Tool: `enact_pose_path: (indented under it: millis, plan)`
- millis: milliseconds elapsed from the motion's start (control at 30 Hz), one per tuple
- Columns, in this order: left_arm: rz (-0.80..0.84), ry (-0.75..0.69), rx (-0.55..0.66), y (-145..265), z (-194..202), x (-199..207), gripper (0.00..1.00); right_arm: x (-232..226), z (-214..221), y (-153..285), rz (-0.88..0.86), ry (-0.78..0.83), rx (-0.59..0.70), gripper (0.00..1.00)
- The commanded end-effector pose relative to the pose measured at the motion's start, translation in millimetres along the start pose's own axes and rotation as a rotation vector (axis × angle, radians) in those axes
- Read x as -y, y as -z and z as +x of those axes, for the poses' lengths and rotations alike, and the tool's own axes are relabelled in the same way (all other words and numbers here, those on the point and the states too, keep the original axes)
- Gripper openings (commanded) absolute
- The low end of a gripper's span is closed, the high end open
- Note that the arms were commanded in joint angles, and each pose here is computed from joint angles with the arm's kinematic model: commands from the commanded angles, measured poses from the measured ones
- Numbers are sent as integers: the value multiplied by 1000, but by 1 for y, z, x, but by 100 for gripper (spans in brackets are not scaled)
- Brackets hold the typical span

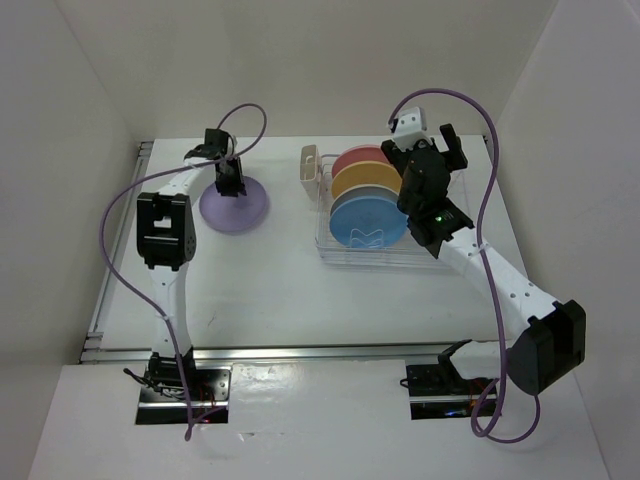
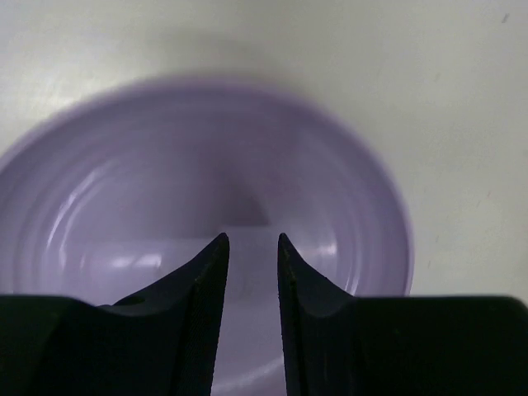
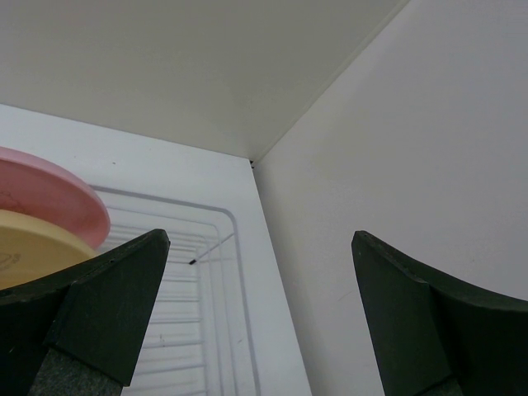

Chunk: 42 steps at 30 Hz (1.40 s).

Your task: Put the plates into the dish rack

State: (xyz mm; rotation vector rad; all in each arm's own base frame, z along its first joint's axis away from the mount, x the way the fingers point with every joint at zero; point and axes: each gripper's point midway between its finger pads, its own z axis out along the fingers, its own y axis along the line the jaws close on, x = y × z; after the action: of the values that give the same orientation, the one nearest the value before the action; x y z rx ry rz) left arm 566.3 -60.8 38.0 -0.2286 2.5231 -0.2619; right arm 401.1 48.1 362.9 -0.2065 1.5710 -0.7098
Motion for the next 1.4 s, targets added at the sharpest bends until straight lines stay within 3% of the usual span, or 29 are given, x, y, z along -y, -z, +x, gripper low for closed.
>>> enact_pose_path:
  millis: [0, 133, 300, 533, 900, 1133, 1367]
  plan:
    - [-21, -10, 45, 66, -14, -6, 37, 0, 0, -2, 9, -43, 7, 100]
    - [-82, -41, 152, 128, -30, -11, 41, -8, -1, -5, -17, -54, 5, 100]
    - [-150, -35, 204, 149, -46, -52, 48, -12, -2, -5, -39, -75, 3, 100]
    - [-213, 31, 79, 89, -10, -124, 49, -5, -3, 0, -35, -82, 9, 100]
    - [-36, 143, -22, 17, 27, -111, 48, -6, -2, 1, -39, -76, 4, 100]
    - [-56, 168, -14, 20, 37, -114, 47, -7, 1, -1, -33, -60, -7, 100]
    - [-141, 118, 138, 70, 11, -121, 47, -16, 3, -5, -49, -58, -13, 100]
